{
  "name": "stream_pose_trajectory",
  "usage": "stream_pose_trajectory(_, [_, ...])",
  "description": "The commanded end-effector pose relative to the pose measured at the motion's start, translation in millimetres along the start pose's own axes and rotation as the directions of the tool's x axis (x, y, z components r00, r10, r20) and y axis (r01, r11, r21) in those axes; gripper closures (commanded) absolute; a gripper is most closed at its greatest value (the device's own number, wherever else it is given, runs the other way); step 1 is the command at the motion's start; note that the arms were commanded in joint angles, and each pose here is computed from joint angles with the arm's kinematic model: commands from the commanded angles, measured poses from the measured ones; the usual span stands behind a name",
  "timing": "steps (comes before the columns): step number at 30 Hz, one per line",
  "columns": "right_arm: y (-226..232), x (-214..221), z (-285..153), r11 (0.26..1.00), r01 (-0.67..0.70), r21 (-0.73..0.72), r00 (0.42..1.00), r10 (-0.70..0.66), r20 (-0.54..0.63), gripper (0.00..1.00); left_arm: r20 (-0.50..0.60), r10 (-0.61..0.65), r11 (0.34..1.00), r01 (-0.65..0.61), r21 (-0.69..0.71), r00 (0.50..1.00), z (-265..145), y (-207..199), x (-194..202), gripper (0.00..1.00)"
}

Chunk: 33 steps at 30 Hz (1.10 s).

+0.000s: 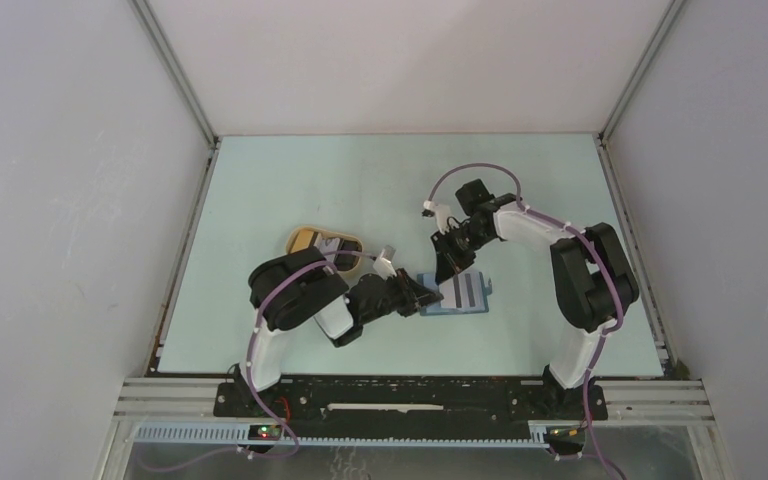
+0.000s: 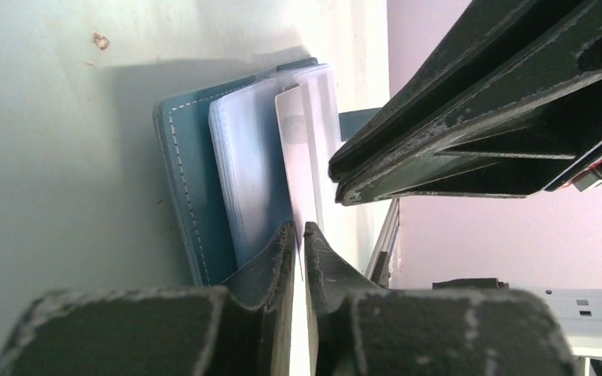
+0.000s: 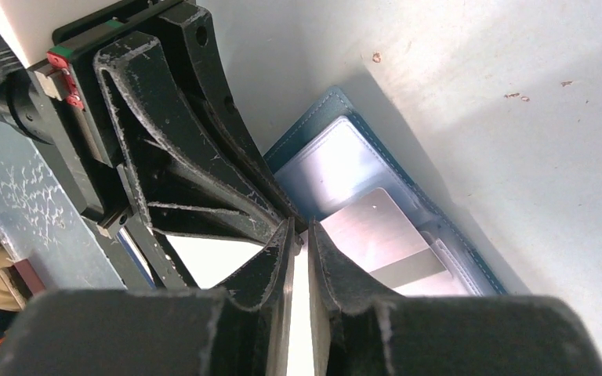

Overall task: Put the credit cards into the card holder
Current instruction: Insert the credit card into the card holder.

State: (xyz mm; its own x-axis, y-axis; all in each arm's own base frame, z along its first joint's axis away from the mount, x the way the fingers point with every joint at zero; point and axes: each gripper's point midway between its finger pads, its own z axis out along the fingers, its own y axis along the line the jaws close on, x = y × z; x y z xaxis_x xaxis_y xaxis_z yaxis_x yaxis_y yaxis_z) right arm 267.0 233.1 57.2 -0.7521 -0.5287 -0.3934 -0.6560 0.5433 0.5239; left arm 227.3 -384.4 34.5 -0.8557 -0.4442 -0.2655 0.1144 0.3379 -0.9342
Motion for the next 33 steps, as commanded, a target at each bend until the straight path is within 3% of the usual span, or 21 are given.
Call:
stream_pose_trajectory(1, [10.0, -21.2, -19.0, 0.998, 0.053, -0.012, 0.996, -0.052, 0.067, 0.81, -0.014, 0.031, 0.998, -0.03, 0.046, 0.999, 2.4, -22.2, 1.6, 0.88])
stream_pose_trajectory(18, [14.6, -27.3, -32.4, 0.998, 0.046, -0.031, 0.993, -0.042, 0.111, 0.81, -0.039, 0.019, 0.999, -0.018, 0.039, 0.999, 25.2, -35.7, 8.1, 0.91])
stream_pose_trajectory(33, [-3.7, -21.5, -31.8, 1.0, 0.009, 0.029, 0.996, -0.012, 0.088, 0.81, -0.085, 0.073, 0.997, -0.074, -0.01, 0.994, 35.4, -31.8, 12.2, 0.8])
